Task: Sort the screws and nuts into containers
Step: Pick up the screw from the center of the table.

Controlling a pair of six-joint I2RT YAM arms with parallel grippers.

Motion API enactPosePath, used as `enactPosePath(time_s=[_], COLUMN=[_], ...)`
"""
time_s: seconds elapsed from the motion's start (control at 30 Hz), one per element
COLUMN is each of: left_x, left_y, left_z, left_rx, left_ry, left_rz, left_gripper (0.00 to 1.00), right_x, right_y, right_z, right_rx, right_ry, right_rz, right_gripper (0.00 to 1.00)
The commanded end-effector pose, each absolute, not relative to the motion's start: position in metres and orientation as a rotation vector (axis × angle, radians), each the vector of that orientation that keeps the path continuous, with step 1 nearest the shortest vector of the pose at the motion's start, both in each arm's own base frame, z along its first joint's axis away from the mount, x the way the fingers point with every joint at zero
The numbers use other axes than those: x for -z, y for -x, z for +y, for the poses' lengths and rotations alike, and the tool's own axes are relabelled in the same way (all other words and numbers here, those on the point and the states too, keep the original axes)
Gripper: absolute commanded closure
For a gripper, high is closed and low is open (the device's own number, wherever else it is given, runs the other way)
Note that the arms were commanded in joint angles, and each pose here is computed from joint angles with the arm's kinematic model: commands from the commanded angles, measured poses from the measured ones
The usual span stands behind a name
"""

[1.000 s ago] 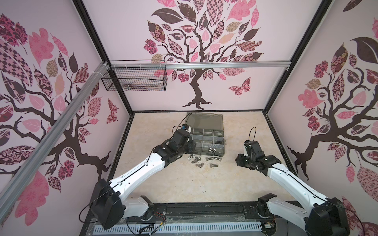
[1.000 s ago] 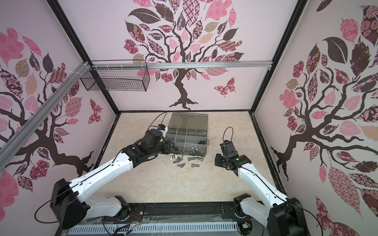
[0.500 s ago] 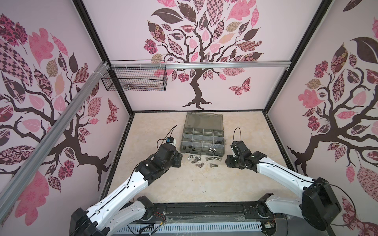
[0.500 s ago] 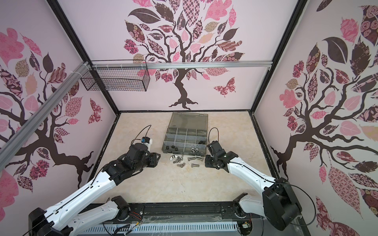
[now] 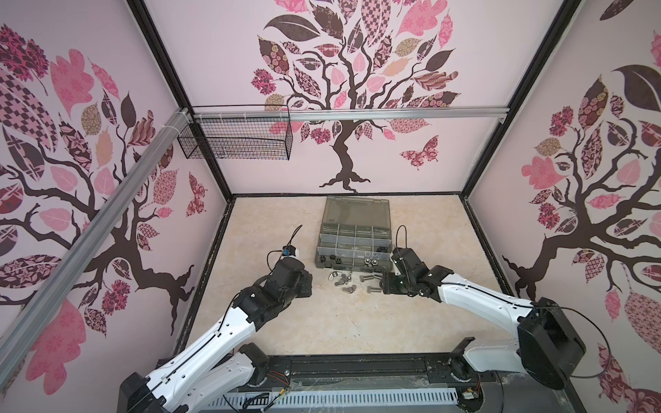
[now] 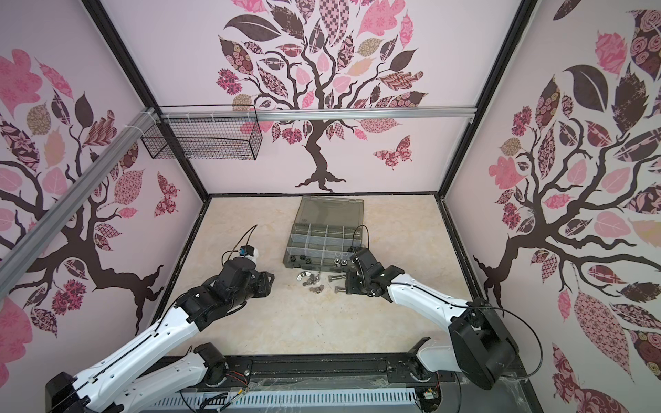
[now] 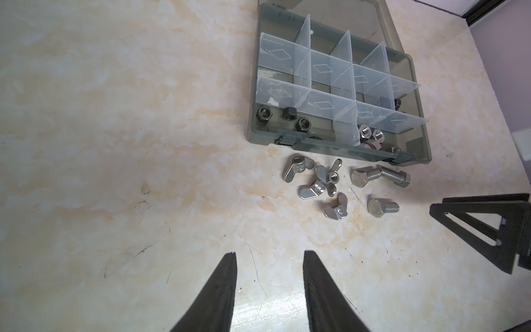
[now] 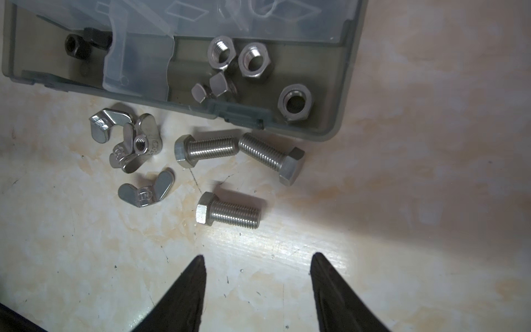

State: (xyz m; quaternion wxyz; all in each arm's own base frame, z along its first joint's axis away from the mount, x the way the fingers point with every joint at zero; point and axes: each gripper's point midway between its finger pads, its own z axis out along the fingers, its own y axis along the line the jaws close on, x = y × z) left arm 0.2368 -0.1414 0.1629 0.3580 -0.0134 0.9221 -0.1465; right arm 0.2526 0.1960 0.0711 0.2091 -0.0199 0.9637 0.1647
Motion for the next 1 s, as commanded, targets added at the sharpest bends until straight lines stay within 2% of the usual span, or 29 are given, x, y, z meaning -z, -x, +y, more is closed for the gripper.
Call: enactPosePath(time_s=[0.0,0.37,0.97], left_x=[-0.157,-0.166,-0.152], left_y=[-0.229,-0.208,-0.208], left_z=[-0.128,-0.122,-0.132], left_rx=[0.354,0.45,0.504], left_ry=[0.099,0.082,0.06], left_rz=[2.387,2.345,2.353], left_gripper=[0.58,0.58,0.57], right_x=[-0.069,-0.055,-0.036], right_y=[-0.251,-0.26,-0.261], right_z=[0.214,0.216,0.23], right_rx=[-0.456,-0.281,-0.209], right_ry=[0.097,0.104,0.123], right_rz=[2.693,2.745,2.808], right_gripper=[0.37,0.32,0.29])
